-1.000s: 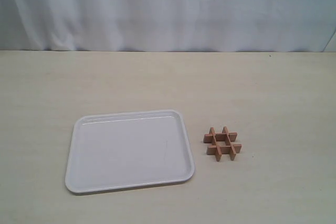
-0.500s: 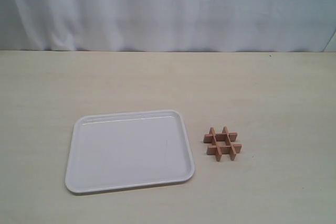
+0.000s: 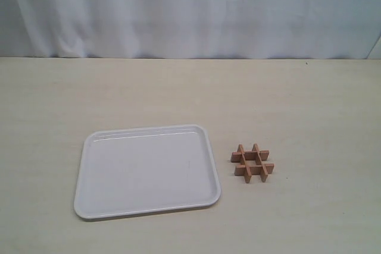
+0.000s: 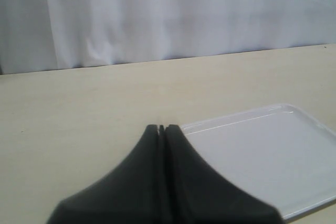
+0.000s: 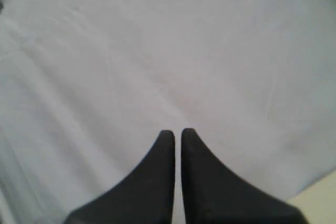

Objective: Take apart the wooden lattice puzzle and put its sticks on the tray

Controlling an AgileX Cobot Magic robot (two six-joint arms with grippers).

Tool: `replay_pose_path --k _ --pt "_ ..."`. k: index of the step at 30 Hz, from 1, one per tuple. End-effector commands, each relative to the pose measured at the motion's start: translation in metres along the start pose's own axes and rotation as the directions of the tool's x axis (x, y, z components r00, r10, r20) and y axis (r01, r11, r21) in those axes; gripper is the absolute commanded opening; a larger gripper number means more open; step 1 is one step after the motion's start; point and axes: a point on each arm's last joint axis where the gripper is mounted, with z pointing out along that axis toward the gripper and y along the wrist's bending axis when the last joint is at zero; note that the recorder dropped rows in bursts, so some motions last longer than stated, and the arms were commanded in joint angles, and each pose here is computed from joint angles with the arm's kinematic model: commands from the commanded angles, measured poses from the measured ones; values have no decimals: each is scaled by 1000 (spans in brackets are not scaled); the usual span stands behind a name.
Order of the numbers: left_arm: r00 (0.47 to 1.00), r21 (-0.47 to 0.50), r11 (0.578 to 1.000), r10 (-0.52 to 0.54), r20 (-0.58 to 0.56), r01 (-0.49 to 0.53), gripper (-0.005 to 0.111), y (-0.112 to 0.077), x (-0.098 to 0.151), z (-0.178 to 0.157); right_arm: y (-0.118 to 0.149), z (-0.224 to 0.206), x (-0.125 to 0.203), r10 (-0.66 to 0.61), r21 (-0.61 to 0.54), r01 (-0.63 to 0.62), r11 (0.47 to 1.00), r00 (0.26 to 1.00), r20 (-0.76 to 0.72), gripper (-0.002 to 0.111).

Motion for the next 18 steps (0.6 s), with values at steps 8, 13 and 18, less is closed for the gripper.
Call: replay_pose_path --k 8,13,18 --pt "1000 0 1000 -4 8 4 0 0 0 0 24 64 -22 -313 26 320 947 939 -145 4" --pt "1000 0 1000 -4 8 4 0 0 0 0 18 96 -16 -316 64 331 941 932 -176 4" --pt "1000 0 1000 -4 8 4 0 0 0 0 11 113 -9 -317 91 334 938 934 -163 4"
